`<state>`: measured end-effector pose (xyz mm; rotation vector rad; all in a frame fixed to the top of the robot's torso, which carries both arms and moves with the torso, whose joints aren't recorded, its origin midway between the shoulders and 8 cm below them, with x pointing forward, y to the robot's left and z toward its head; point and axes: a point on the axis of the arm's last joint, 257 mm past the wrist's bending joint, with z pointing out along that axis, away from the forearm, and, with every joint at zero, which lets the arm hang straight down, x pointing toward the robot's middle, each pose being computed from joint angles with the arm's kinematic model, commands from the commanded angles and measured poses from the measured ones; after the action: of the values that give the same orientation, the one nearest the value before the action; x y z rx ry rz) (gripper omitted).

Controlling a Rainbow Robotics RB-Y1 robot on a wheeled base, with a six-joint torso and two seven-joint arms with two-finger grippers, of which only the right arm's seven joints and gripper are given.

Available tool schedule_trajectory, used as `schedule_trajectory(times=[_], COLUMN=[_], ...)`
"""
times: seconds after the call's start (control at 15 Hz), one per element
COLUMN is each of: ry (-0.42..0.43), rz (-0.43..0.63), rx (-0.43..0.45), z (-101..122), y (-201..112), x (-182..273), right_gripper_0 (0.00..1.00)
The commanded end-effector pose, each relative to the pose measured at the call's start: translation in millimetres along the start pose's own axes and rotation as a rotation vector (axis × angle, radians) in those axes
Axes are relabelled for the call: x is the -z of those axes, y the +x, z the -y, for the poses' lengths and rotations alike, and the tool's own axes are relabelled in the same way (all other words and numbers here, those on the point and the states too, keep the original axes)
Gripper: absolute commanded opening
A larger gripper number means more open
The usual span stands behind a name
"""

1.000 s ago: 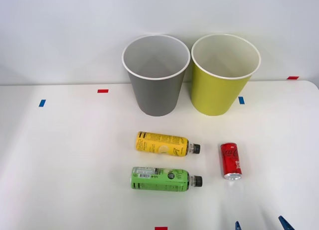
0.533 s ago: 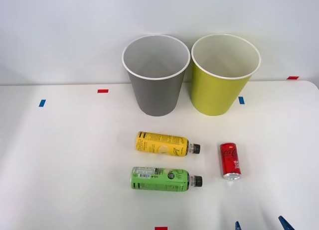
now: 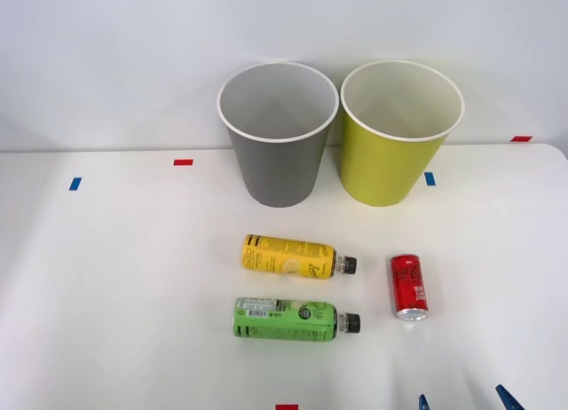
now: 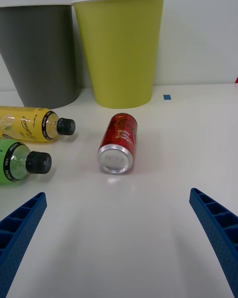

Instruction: Put cans in the gray bin, plastic bottles in the light green bin

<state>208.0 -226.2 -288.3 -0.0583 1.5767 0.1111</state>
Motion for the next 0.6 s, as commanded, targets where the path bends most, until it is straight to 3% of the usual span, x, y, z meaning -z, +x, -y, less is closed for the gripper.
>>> schedule_trajectory(times=[0.07, 0.13, 0.33, 0.6], ry=[0.0, 0.01, 0.001, -0.01], rz=[0.0, -0.031, 0.013, -0.104], rx=[0.0, -0.009, -0.016, -0.081], z=[0.0, -0.2, -4.0, 0.2], y=[0.0, 13.7, -5.4, -34.3], x=[0.0, 1.8, 0.3, -19.7], right_gripper_0=[1.0, 1.0, 1.0, 1.0])
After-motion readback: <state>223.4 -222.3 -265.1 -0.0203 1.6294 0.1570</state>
